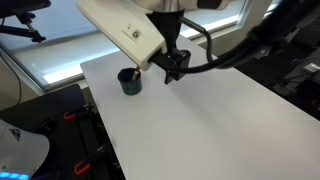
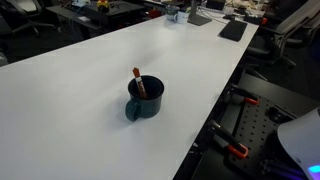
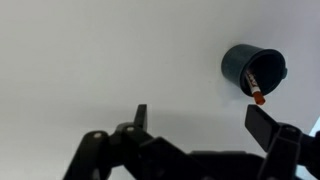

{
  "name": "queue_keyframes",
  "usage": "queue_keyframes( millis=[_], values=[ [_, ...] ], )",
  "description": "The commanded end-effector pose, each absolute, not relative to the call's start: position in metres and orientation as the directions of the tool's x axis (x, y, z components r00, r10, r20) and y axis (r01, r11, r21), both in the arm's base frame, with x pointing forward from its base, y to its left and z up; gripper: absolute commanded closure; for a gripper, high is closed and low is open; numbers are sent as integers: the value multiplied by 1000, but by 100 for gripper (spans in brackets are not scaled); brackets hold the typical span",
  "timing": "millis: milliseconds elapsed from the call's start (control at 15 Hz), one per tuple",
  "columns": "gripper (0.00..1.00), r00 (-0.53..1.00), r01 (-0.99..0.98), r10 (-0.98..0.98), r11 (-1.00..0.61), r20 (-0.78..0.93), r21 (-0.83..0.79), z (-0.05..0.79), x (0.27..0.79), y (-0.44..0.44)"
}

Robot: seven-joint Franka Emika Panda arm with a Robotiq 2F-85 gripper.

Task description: Remove the marker from the cup and put it on the table

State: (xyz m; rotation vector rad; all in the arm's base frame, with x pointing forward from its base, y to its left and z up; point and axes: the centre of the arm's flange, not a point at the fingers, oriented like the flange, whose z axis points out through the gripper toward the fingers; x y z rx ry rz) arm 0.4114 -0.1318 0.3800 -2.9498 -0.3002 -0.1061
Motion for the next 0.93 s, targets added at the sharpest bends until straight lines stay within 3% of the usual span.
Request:
queue_keyframes(
  millis=[0,867],
  values=[
    [0,974,225,215,-960,72,-170,373,414,-120],
    [0,947,316,320,-926,16,-206,330,440,-73]
  ],
)
